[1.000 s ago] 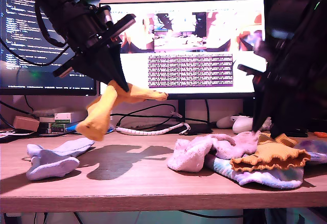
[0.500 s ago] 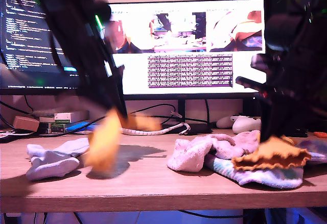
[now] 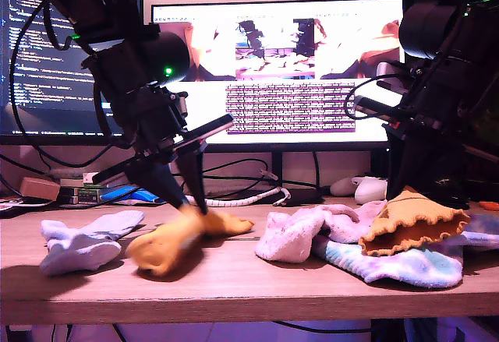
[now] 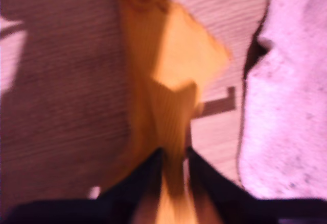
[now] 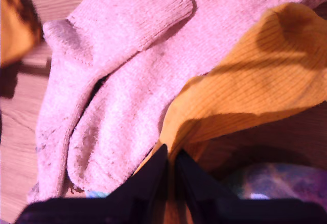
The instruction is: Pair up the socks based on colour and pattern, by placing them on top of one another
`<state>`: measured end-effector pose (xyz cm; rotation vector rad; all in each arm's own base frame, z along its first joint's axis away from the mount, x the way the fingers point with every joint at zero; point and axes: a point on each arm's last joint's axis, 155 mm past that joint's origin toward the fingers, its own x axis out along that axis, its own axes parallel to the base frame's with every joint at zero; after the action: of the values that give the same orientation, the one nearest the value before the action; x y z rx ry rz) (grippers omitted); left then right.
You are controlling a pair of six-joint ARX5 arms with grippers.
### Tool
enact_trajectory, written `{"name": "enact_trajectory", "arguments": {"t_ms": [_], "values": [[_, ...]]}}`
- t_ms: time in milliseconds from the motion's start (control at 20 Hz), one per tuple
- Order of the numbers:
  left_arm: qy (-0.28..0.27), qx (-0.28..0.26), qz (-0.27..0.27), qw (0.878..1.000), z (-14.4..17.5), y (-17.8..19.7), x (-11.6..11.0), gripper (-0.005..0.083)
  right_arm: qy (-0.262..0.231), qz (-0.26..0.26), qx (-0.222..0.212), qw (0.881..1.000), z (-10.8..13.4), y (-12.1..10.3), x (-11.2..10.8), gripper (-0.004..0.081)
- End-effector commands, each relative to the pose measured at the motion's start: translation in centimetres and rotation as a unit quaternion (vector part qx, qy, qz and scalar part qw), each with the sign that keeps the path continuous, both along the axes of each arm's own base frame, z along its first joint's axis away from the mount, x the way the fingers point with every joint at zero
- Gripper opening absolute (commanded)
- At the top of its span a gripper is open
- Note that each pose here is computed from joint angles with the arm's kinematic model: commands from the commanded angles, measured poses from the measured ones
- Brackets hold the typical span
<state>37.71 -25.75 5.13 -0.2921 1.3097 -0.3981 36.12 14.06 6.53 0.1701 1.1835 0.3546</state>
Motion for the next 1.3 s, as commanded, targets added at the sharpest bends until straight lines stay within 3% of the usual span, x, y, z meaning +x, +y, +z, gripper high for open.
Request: {"name": "enact_trajectory", "arguments": {"t_ms": [0, 300, 600, 950, 1250], "values": [[0.016, -0.016, -0.014, 1.000, -0.1, -0.7, -0.7, 0.0461, -0.010, 0.011, -0.002, 1.000, 0.6, 0.2, 0.0, -0.0012], [0.003, -0.014, -0.036, 0.999, 1.5, 0.1, -1.2, 0.0460, -0.001, 0.017, 0.002, 1.000, 1.0, 0.3, -0.9, -0.0012], [-0.039, 0.012, -0.035, 0.999, 3.6, 3.3, 0.1, 0.0407, -0.072, 0.022, 0.030, 0.997, 7.4, 1.6, -1.3, -0.0012], [-0.057, 0.022, -0.027, 0.998, 5.3, 5.1, 0.4, 0.0407, -0.123, 0.070, 0.080, 0.987, 12.7, 8.3, -2.2, -0.0013], [-0.072, 0.031, -0.025, 0.997, 7.3, 6.7, -0.1, 0.0407, -0.149, 0.096, 0.133, 0.975, 13.7, 14.4, -2.3, -0.0012]]}}
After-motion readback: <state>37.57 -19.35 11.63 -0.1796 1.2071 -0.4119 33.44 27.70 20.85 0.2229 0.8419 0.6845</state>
